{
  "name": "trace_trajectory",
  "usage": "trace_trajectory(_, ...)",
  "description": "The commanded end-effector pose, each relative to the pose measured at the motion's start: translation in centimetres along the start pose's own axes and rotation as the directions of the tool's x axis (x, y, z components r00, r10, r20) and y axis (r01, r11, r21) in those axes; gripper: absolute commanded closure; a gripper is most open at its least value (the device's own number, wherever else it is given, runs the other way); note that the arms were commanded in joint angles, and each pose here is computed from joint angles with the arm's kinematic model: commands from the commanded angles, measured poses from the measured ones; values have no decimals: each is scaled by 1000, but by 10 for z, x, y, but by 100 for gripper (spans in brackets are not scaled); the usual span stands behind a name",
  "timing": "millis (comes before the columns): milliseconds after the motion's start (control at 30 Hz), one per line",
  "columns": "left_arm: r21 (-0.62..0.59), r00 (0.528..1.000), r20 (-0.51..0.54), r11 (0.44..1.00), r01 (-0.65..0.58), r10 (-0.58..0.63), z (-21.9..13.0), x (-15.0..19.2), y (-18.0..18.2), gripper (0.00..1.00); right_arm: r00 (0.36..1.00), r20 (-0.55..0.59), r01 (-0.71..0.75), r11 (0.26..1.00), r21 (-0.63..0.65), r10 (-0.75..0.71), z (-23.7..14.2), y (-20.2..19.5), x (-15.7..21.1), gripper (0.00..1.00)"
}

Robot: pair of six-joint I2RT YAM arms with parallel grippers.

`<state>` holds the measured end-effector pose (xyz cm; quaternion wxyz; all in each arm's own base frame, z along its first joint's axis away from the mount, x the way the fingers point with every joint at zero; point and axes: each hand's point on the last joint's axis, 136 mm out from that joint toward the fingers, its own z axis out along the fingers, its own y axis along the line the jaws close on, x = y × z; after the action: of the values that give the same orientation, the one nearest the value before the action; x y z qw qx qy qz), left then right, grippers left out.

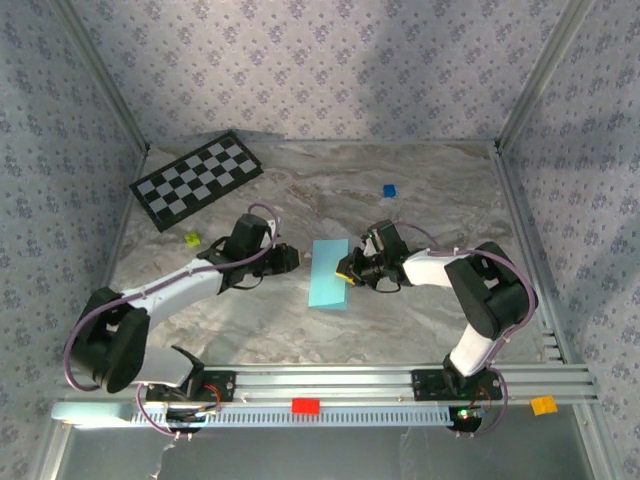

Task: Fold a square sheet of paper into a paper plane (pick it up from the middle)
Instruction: Fold the triangle a second time at the center of the table.

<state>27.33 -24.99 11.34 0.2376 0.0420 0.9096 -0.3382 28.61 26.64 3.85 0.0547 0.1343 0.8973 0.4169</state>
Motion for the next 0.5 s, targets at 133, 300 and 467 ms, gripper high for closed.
trace_trajectory(133, 50, 996, 37, 995, -82, 80, -12, 7, -20, 78, 994, -90, 58, 998, -3, -58, 3, 4, 3, 83)
trace_trajectory(300, 48, 993, 58, 993, -110, 107, -12, 13, -24, 72, 994, -87, 66, 998, 0, -66, 0, 5, -1, 83)
trace_trajectory(467, 8, 981, 86, 984, -176, 174, -15, 17, -28, 62, 993, -98, 67, 998, -5, -67, -2, 5, -3, 83)
